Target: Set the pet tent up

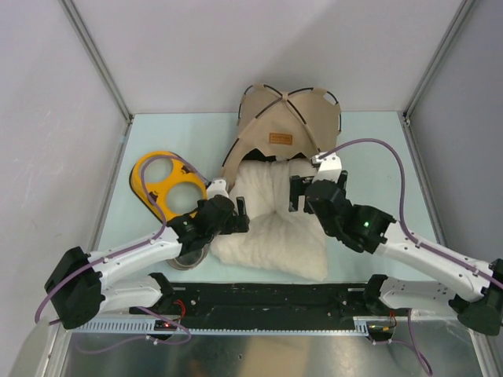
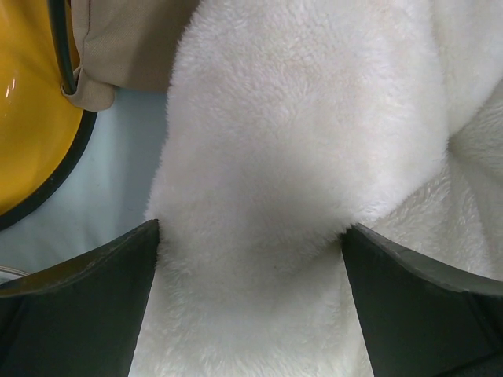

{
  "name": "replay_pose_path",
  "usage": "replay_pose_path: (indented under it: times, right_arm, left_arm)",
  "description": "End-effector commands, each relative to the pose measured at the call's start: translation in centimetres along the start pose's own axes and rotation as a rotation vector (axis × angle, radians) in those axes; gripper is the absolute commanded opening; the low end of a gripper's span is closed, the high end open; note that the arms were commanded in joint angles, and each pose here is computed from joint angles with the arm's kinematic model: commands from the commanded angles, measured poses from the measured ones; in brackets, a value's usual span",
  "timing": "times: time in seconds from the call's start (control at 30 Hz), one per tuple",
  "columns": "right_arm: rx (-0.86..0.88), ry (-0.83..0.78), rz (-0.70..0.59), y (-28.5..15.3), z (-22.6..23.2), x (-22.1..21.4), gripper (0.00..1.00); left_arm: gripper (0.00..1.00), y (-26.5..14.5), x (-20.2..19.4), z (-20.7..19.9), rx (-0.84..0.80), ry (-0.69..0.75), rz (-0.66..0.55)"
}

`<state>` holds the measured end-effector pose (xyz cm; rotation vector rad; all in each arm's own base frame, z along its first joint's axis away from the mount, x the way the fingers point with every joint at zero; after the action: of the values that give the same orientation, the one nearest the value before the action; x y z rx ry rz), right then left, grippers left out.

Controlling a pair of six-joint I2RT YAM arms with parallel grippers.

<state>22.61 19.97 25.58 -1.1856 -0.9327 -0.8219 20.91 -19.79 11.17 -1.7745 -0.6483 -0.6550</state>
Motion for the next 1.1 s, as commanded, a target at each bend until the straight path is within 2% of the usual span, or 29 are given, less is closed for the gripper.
replay_pose_path:
  times: [0.0, 0.13, 0.33, 0.53, 0.7, 0.77, 0.83, 0.87, 0.97, 1.0, 1.07]
  right_arm:
    - [-0.023, 0.065, 0.005, -2.1, -1.5, 0.9, 0.99]
    - [0.007, 0.118, 0.063, -3.9, -2.5, -0.6, 0.99]
    - [0.13, 0.177, 0.193, -4.2, -1.8, -6.4, 0.99]
    - [0.169, 0.184, 0.261, -2.7, -1.1, -10.4, 0.99]
    - [0.21, 0.175, 0.299, -1.6, -0.2, -12.0, 1.0]
    - [0.245, 0.177, 0.307, -1.3, 0.6, -12.2, 0.97]
    - [0.289, 0.183, 0.303, -1.1, 1.5, -12.0, 0.87]
    - [0.311, 0.188, 0.298, -1.0, 1.9, -11.7, 0.77]
    - [0.366, 0.205, 0.269, -0.6, 3.2, -10.7, 0.43]
    - [0.376, 0.207, 0.256, -0.5, 3.5, -10.2, 0.34]
    - [0.381, 0.205, 0.227, -0.3, 4.1, -8.9, 0.15]
  left_arm:
    - [0.99, -0.4, 2.5, -1.3, -0.029, -0.04, -0.066]
    - [1.0, -1.1, 2.6, -1.1, -0.046, -0.036, -0.081]
    - [1.0, -2.5, 1.7, 0.5, -0.064, -0.031, -0.111]
    - [1.0, -1.8, -1.1, 1.6, -0.057, -0.061, -0.049]
    - [1.0, -0.3, -2.9, 1.9, -0.052, -0.085, -0.016]
    - [0.99, 0.2, -3.4, 1.4, -0.075, -0.084, 0.007]
    - [0.92, 0.6, -3.5, 0.5, -0.114, -0.084, 0.016]
    - [0.84, 0.7, -3.2, 0.0, -0.137, -0.089, 0.009]
    - [0.52, 0.7, -2.0, -1.7, -0.198, -0.082, -0.007]
    - [0.38, 0.4, -0.9, -2.5, -0.229, -0.078, -0.032]
    - [0.15, -0.2, 0.9, -4.0, -0.283, -0.06, -0.068]
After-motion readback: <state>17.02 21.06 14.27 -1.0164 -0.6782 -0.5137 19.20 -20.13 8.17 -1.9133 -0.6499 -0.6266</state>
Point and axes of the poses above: each gripper's point midway between its finger pads, its own y axis out along the fingers, its own z axis along the line the jaws close on, x = y × z, the point moved 3 cm from there along -y, back along the fingers, and after that the axes turned 2 degrees about y, right-handed, at the moved point
